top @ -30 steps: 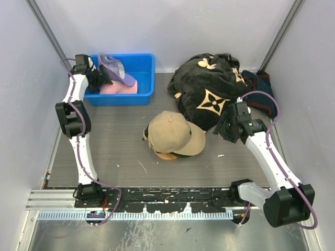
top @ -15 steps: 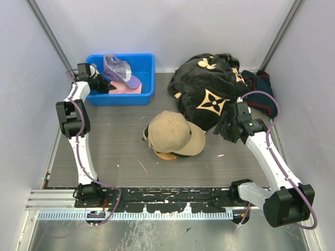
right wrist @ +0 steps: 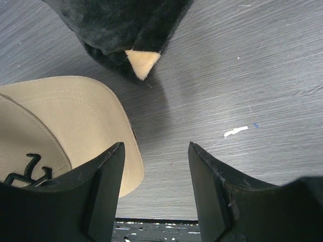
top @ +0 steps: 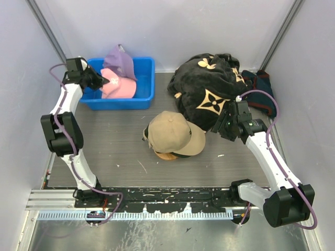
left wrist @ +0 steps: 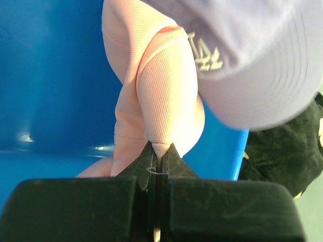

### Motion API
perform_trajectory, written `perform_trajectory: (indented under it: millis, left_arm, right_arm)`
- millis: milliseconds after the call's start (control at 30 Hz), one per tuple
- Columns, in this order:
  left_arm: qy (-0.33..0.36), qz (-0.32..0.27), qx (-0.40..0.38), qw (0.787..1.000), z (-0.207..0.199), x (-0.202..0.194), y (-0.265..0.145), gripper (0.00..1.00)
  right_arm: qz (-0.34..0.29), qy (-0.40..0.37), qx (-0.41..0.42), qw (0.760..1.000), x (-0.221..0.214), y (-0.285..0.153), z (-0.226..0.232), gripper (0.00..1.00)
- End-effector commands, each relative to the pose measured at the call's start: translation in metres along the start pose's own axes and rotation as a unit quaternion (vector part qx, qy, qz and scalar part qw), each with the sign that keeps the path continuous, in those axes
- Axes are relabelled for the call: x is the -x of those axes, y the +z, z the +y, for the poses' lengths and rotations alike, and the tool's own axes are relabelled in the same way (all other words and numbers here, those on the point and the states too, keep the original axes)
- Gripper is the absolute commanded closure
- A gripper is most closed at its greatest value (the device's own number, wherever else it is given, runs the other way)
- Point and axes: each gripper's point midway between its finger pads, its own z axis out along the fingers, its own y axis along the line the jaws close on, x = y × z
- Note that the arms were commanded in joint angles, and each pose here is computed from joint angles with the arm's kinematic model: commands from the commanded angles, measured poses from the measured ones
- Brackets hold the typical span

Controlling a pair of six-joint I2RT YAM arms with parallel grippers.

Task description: Stack the hats

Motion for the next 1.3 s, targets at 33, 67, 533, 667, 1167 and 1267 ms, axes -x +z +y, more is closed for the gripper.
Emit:
perform_trajectory:
  millis: [33,67,533,667,1167,1267]
  left_arm:
    - [0.059,-0.075,0.088,0.992,-0.004,0.030,-0.058,1.00]
    - [0.064,-0.082,0.112,0.988,0.001,0.032,-0.064,1.00]
    - [0.091,-0.093,0.043,0.991,-0.046,0.031,-0.110,1.00]
    - [0.099,-0.105,-0.001,0.990,-0.073,0.034,-0.129,1.00]
    - [0.069,-0.067,-0.226,0.969,-0.182,-0.011,-0.192,1.00]
    - [0.070,-0.041,-0.260,0.962,-0.202,-0.032,-0.201,1.00]
  right_arm:
    - [-0.024,-0.004,0.040,0.999,0.011,-0.005,0.016,0.41]
    - [-0.023,-0.004,0.043,0.999,0.011,-0.005,0.016,0.41]
    - [-0.065,-0.028,0.062,0.996,0.032,-0.027,0.027,0.41]
    - [-0.085,-0.035,0.072,0.993,0.047,-0.040,0.038,0.41]
    - [-0.136,-0.084,0.361,0.919,0.096,-0.138,0.164,0.37]
    - [-0.101,-0.086,0.437,0.890,0.089,-0.155,0.190,0.34]
